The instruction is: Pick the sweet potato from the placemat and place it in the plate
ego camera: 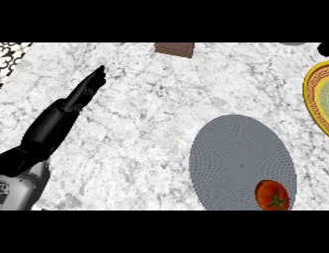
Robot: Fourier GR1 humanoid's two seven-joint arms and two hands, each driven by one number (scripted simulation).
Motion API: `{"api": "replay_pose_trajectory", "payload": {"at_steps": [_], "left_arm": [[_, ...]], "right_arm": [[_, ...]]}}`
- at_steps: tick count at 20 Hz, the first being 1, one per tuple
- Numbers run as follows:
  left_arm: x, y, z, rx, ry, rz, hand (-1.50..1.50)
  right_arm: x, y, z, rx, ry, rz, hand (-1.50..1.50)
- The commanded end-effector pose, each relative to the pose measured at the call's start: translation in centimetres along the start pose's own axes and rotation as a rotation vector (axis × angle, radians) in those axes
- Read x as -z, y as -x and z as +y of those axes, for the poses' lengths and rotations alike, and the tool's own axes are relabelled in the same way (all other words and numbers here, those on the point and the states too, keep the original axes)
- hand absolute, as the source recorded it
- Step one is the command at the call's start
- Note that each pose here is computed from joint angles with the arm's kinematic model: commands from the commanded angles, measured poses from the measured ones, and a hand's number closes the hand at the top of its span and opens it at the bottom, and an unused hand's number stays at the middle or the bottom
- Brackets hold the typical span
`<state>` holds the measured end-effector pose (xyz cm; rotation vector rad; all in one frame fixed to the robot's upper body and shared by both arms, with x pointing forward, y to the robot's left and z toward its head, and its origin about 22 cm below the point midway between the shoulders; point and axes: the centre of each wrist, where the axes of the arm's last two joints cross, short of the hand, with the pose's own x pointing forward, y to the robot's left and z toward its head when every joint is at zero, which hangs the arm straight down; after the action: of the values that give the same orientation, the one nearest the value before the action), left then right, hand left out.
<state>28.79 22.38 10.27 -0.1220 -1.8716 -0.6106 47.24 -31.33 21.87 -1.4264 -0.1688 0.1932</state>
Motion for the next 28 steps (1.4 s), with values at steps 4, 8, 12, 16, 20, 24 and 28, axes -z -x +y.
{"api": "replay_pose_trajectory", "payload": {"at_steps": [4,8,12,16,20,24,28], "left_arm": [[0.7,-0.4,-0.5,-0.006,0.025,-0.018,0.0],[1.1,-0.4,-0.4,0.003,0.019,-0.015,0.0],[1.4,-0.7,-0.8,-0.011,0.008,-0.015,0.0],[1.5,-0.3,-0.6,-0.002,-0.005,-0.006,0.0],[1.1,0.1,-0.8,0.001,-0.014,0.006,0.0],[0.4,0.9,-0.4,-0.014,-0.035,0.046,0.0],[0.5,0.6,0.5,0.0,-0.048,0.039,0.0]], "right_arm": [[-0.8,-0.3,-2.1,0.165,0.214,0.284,1.5],[0.0,0.1,-2.6,0.159,0.316,0.317,1.5],[1.1,0.7,-2.3,0.159,0.334,0.339,1.5],[1.9,1.2,-2.1,0.197,0.362,0.347,1.5],[3.5,2.2,-1.2,0.235,0.4,0.366,1.5],[4.8,3.0,-0.5,0.276,0.447,0.375,1.5],[6.7,4.4,1.4,0.239,0.485,0.399,1.5]]}}
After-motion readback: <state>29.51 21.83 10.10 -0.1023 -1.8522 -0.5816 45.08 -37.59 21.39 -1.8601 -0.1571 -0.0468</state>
